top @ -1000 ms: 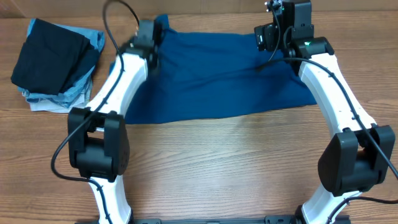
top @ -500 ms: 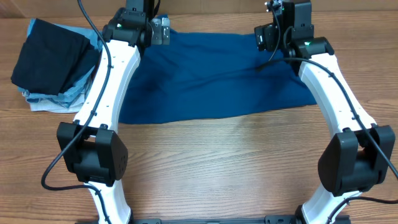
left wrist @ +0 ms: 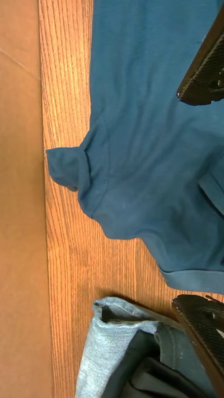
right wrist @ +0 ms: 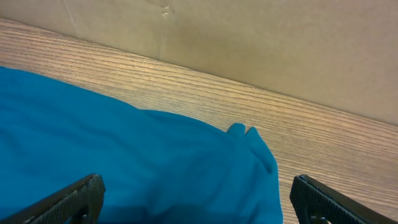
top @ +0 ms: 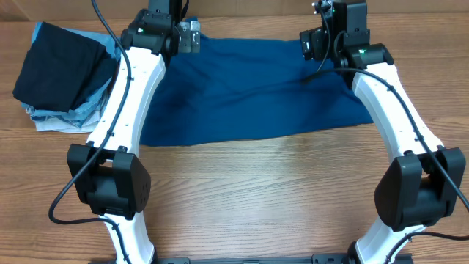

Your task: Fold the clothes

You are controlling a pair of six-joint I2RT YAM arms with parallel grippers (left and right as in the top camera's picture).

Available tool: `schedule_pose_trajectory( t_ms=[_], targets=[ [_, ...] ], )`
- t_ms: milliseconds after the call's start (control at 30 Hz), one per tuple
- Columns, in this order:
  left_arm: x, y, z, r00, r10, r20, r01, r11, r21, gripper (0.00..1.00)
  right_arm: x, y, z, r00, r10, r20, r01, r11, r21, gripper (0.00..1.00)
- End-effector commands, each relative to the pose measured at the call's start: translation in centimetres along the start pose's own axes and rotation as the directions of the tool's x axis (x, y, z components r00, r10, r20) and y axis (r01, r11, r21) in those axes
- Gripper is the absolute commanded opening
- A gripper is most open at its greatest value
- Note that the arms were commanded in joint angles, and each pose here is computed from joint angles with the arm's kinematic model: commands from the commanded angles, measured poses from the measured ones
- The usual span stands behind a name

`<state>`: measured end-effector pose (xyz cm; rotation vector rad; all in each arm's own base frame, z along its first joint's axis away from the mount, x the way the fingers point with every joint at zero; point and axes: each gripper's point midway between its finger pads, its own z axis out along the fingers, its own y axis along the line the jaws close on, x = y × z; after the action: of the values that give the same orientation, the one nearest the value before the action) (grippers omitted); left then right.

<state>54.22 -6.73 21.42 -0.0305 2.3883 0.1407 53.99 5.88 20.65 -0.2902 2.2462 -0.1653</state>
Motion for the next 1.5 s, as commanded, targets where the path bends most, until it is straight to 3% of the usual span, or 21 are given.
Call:
schedule_pose_trajectory(
  t_ms=[0, 1467],
  targets=[
    [-0.81, 0.12, -0.83, 0.999, -0.023, 0.023, 0.023, 1.000, 0.012, 1.00, -0.62, -0.11, -0.28, 1.000, 0.009, 0.018, -0.009, 1.000, 0.007, 1.00],
    [-0.68, 0.81, -0.40, 0.999, -0.031, 0.015, 0.031, 1.000, 0.001, 1.00, -0.62, -0.11, -0.28, 1.000, 0.009, 0.018, -0.009, 1.000, 0.007, 1.00]
  ],
)
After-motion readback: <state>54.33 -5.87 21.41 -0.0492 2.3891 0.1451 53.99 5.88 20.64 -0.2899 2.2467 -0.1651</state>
